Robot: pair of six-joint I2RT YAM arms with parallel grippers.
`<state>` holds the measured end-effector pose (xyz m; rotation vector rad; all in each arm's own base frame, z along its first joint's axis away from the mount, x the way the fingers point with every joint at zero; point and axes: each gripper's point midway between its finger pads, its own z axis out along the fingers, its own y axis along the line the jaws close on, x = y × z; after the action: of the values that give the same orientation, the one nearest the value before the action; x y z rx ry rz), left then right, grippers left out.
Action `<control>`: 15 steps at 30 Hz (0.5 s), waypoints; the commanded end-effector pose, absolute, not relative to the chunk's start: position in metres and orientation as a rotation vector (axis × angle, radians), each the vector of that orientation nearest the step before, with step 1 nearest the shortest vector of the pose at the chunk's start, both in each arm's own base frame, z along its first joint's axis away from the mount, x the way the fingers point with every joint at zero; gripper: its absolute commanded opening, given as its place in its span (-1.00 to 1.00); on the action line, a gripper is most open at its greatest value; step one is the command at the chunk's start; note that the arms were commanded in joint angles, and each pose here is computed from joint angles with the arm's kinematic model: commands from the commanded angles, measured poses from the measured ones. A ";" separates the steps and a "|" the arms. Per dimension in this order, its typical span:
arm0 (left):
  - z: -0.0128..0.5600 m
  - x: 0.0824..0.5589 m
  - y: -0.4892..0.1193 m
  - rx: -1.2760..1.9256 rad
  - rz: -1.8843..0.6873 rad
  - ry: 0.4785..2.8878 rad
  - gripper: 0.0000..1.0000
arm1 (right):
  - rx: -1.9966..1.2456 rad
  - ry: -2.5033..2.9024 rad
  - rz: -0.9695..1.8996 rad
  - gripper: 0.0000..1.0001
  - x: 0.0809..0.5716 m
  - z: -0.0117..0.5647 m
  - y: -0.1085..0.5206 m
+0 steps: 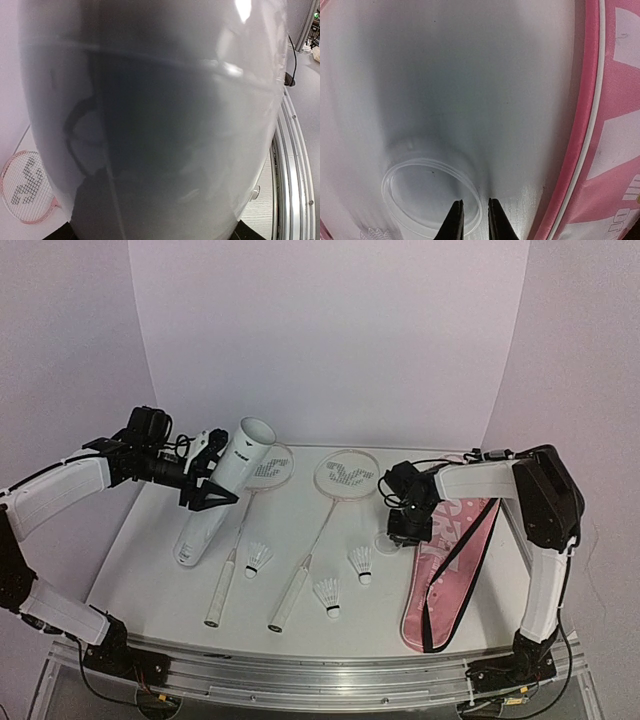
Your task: Pack up the badminton gear
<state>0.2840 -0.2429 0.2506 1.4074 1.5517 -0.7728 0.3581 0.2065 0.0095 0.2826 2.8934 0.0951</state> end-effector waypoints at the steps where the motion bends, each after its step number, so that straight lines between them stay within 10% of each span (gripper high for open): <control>1: 0.277 0.280 -0.245 1.401 -0.767 1.446 -0.86 | 0.263 2.860 0.143 -0.44 0.367 0.033 0.213; 15: 0.268 0.268 -0.244 1.471 -0.771 1.397 -0.84 | -0.640 2.737 0.827 0.59 0.336 0.139 0.321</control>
<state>0.2787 -0.2447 0.2503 1.4432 1.4982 -0.7820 0.3757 0.2598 0.1042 -0.1462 2.8029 0.4191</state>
